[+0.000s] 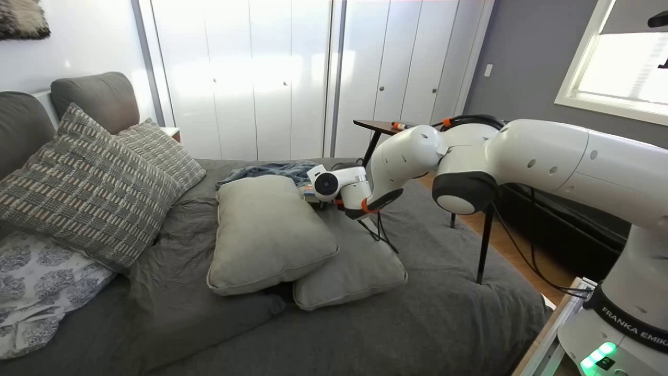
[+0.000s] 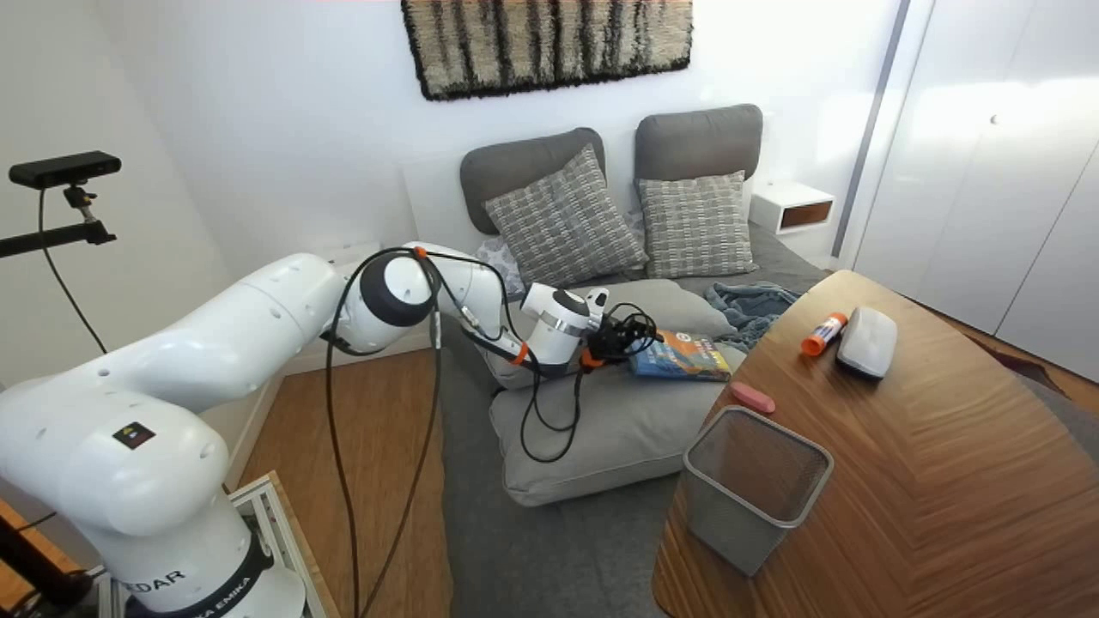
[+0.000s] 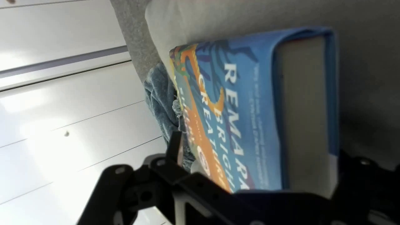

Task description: Remove the book from the pillow and put it on the table

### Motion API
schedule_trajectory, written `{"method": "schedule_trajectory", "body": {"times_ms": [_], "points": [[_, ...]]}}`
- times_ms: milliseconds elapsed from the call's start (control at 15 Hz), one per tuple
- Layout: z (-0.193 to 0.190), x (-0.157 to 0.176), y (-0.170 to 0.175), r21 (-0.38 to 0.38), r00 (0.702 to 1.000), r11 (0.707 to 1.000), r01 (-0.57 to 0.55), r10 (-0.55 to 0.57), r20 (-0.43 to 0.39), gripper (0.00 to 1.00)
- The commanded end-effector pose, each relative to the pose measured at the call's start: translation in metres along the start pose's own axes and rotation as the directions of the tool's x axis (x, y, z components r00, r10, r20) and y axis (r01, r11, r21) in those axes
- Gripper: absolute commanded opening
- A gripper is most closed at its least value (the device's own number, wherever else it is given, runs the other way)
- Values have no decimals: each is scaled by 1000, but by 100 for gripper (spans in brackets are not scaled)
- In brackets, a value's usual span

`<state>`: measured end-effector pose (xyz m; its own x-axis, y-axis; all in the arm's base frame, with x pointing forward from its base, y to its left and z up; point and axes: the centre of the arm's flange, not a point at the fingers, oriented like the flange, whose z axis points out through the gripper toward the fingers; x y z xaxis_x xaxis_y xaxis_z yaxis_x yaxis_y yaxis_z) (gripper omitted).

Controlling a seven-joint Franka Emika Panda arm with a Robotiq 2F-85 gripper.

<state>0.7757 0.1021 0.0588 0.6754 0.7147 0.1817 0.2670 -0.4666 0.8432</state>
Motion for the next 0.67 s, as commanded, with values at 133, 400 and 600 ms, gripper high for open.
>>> {"method": "schedule_trajectory", "body": {"times_ms": [133, 400, 600], "points": [[-3, 15, 29, -98, 999, 995, -14, 9, -52, 68], [-5, 13, 26, -85, 998, 996, -34, 30, -50, 38], [-8, 10, 29, -79, 997, 995, -61, 58, -48, 19]]}}
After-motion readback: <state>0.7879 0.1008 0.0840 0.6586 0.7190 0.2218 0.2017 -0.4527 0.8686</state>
